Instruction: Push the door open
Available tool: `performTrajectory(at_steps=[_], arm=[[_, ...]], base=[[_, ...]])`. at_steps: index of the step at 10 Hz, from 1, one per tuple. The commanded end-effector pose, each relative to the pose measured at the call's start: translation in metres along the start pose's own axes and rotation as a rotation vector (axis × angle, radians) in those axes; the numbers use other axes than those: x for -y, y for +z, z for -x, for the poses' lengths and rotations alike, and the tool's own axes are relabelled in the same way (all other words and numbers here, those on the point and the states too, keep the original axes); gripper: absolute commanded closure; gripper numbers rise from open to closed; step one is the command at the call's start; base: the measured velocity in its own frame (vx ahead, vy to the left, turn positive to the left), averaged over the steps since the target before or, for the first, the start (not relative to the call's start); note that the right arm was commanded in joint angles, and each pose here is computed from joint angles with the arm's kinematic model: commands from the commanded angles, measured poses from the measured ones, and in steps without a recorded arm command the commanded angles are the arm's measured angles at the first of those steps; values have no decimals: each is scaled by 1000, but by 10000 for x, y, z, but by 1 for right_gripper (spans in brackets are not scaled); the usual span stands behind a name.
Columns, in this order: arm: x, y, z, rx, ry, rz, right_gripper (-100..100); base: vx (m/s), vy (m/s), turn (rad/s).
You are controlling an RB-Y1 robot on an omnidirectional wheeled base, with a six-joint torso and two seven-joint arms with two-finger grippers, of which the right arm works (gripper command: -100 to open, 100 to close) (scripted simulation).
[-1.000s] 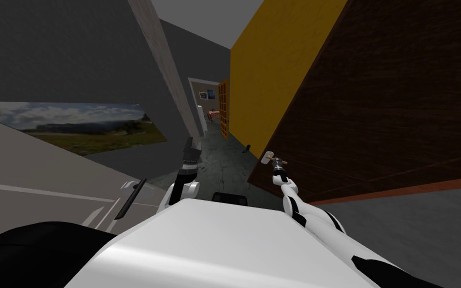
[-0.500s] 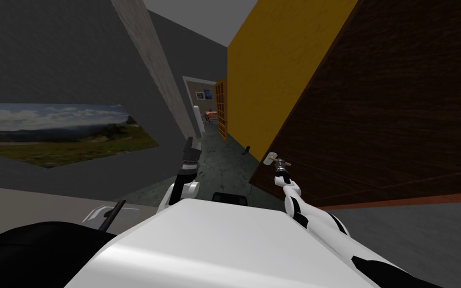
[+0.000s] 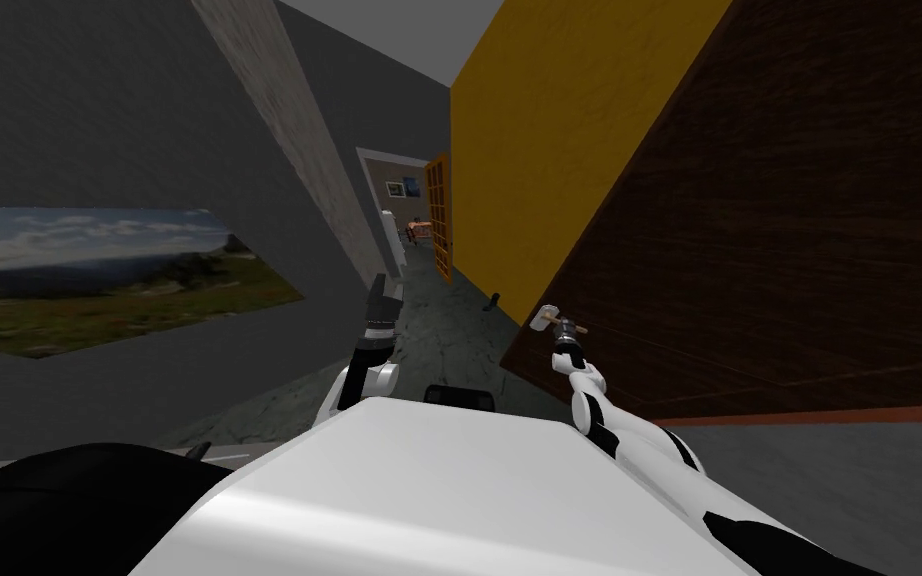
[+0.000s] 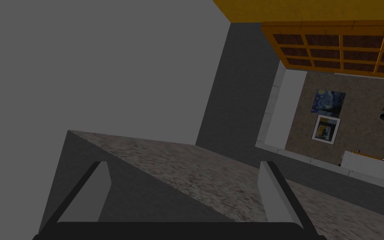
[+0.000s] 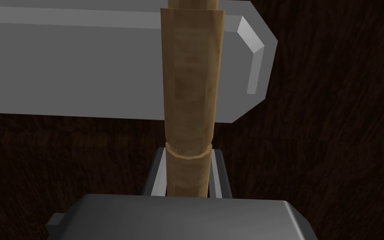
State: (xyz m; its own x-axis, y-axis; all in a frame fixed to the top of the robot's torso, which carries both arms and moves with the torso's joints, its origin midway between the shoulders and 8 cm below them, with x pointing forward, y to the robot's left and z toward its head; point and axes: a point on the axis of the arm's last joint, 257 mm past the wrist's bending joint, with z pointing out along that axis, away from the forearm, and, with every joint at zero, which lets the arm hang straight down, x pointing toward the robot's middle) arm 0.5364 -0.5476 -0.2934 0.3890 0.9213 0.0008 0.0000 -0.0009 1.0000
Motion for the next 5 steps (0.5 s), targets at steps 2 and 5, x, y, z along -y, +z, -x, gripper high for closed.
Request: performTrajectory(at_steps=[2, 5], arm=[[-8, -10, 76, 16, -1, 0, 100], [35, -42, 207, 40, -2, -8, 100]], base=[[116, 55, -48], [121, 15, -52]])
